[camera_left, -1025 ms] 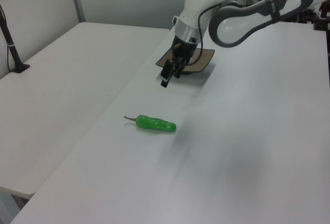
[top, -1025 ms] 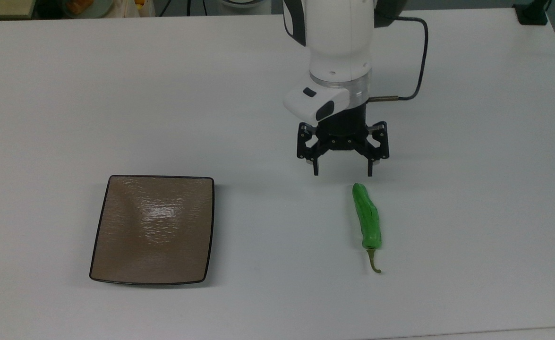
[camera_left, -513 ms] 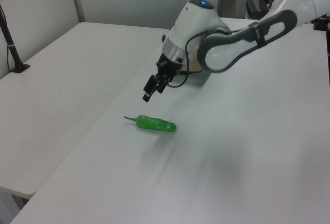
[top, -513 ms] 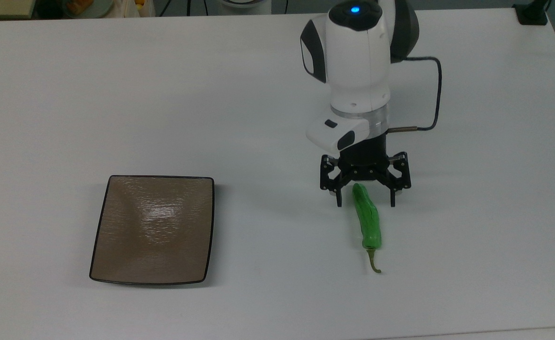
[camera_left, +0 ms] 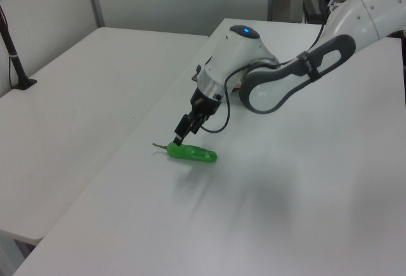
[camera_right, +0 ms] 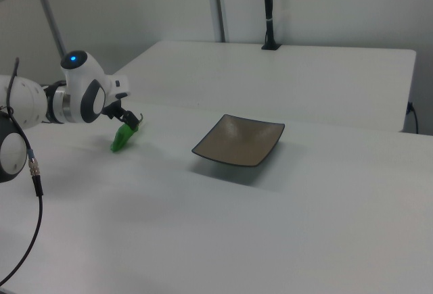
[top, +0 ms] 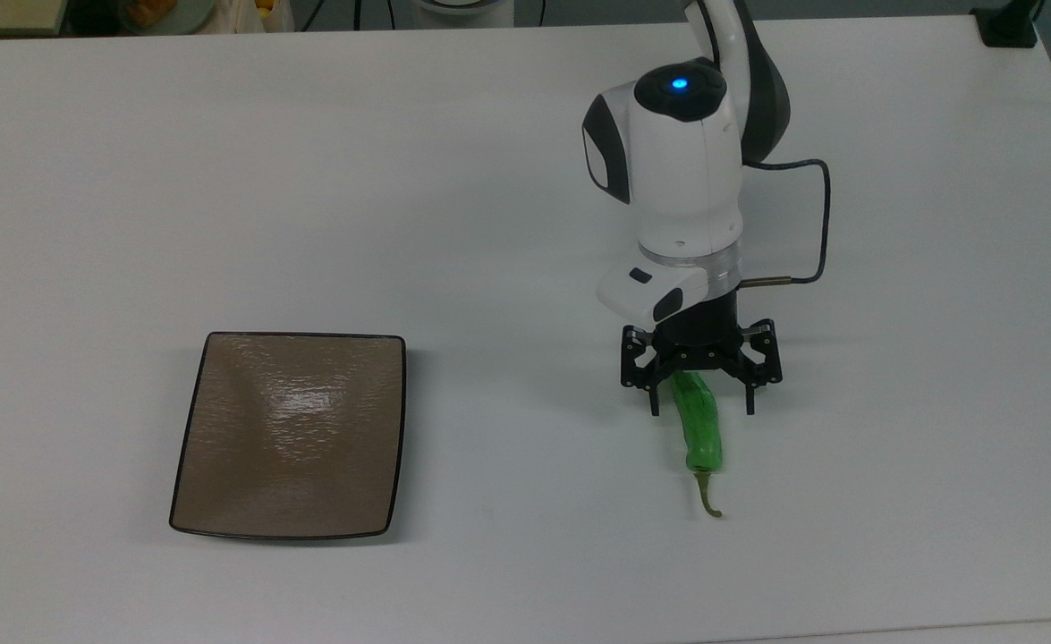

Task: Chili peppers are placed on a ceramic plate
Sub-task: 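Lower the gripper and close it around the green chili pepper, then lift the chili pepper and carry it over the brown plate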

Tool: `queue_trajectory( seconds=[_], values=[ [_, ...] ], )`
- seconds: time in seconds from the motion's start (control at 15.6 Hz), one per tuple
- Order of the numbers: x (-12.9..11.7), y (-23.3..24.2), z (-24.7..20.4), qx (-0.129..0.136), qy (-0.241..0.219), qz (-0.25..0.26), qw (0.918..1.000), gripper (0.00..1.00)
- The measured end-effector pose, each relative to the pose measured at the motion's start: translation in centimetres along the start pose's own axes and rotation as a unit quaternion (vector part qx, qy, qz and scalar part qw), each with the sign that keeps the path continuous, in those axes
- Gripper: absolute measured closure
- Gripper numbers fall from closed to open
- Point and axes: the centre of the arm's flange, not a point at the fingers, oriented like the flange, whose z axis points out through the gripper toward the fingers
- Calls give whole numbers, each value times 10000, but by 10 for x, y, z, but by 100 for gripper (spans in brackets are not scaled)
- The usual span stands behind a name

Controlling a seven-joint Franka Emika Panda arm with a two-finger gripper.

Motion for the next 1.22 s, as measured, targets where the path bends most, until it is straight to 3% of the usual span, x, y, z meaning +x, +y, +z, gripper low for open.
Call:
queue_trajectory(
  seconds=[0.38, 0.58, 0.7, 0.77, 0.83, 1.22],
  values=[
    [-17, -4, 24, -43, -105, -106, 9999, 0],
    [-19, -3, 27, -146, -87, -297, 9994, 6],
    [-22, -4, 31, -194, -93, -390, 9990, 29],
    [-24, -5, 33, -185, -114, -402, 9990, 47],
    [-24, -6, 33, -182, -108, -413, 9989, 58],
    [-23, -6, 32, -181, -97, -410, 9989, 61]
  ],
)
